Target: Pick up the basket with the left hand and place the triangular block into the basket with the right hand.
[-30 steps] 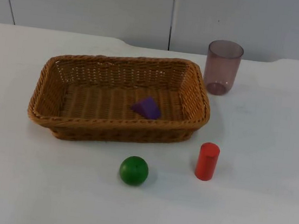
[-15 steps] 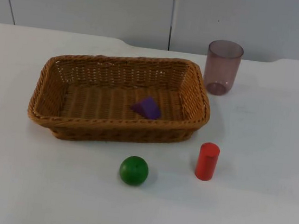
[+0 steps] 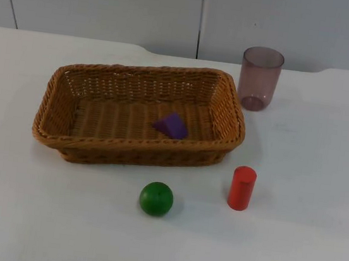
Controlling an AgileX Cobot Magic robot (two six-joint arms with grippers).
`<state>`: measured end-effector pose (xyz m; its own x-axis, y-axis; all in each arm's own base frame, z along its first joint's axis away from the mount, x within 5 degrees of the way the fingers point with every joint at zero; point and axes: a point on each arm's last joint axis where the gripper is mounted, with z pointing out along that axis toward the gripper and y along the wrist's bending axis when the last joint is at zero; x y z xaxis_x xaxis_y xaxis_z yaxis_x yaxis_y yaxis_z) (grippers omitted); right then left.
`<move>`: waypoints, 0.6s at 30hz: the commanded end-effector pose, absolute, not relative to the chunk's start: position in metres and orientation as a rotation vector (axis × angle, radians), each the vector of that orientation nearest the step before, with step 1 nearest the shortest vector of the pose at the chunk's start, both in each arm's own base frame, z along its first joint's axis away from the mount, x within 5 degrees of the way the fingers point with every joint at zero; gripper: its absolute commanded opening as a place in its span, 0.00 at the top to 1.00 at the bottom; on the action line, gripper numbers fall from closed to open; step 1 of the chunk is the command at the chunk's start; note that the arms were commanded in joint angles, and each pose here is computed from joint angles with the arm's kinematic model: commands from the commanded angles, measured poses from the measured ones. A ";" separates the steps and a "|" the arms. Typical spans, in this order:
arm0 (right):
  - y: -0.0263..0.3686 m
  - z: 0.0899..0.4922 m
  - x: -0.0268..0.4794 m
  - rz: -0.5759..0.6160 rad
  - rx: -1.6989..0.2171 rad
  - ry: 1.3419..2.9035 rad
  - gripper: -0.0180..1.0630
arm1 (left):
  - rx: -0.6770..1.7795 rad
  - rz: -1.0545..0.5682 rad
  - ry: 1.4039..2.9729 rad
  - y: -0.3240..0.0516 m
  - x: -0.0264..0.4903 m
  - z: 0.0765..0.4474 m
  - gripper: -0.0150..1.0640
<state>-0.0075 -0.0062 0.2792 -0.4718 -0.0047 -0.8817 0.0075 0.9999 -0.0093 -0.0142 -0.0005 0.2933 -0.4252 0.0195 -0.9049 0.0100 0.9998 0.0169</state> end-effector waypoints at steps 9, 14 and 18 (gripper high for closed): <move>-0.006 0.280 -0.007 -0.020 0.012 2.046 0.01 | 0.022 0.021 2.065 0.001 -0.005 0.274 0.01; -0.007 0.280 -0.007 -0.019 0.010 2.046 0.01 | 0.051 0.016 2.064 -0.001 -0.005 0.274 0.01; -0.007 0.280 -0.007 -0.019 0.010 2.046 0.01 | 0.044 0.012 2.064 -0.001 -0.005 0.274 0.01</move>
